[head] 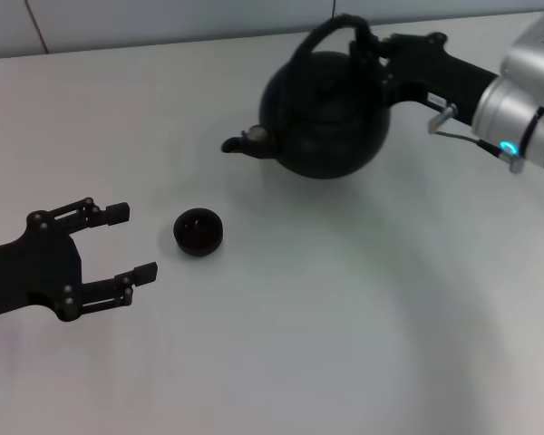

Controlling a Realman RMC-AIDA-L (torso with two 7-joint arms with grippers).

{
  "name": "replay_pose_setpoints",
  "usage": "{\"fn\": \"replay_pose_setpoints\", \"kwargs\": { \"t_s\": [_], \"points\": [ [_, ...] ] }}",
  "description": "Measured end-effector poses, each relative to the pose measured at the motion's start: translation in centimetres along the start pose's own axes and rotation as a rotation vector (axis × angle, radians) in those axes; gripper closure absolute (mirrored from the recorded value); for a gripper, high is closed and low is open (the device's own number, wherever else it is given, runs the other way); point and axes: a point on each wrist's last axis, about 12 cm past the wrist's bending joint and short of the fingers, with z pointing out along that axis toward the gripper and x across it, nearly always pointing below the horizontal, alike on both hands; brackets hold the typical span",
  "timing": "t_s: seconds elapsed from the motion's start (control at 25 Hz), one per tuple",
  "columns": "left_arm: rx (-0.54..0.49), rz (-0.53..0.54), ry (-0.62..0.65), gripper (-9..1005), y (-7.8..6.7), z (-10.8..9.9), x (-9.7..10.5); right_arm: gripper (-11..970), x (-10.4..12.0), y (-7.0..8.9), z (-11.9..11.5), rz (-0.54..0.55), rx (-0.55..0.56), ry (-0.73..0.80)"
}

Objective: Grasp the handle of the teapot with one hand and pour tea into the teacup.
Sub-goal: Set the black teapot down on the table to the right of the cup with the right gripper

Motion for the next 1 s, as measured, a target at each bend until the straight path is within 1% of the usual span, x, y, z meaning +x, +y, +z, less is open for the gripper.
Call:
{"fn": "replay_pose_setpoints", "kwargs": {
  "t_s": [0.16, 0.2, 0.4, 0.6, 1.0],
  "points": [
    [0.003, 0.005, -0.001, 210, 0.1, 0.1, -0.1, 855, 0.9, -0.5, -0.9, 0.043, 0.036, 0.011],
    [0.005, 0.01, -0.002, 210, 0.2, 0.2, -0.3, 855, 1.6, -0.8, -1.3, 0.084, 0.06, 0.018],
    [0.009, 0.018, -0.004, 210, 0.5, 0.4, -0.5, 855, 2.6, -1.1, -1.7, 0.123, 0.084, 0.038],
    [0.015, 0.027, 0.014, 210, 0.7, 0.6, -0.5, 855, 3.1, -0.9, -1.5, 0.144, 0.085, 0.061],
    [0.024, 0.045, 0.034, 210, 1.0, 0.8, -0.8, 856, 3.4, -0.9, -1.2, 0.148, 0.079, 0.075]
  ]
}}
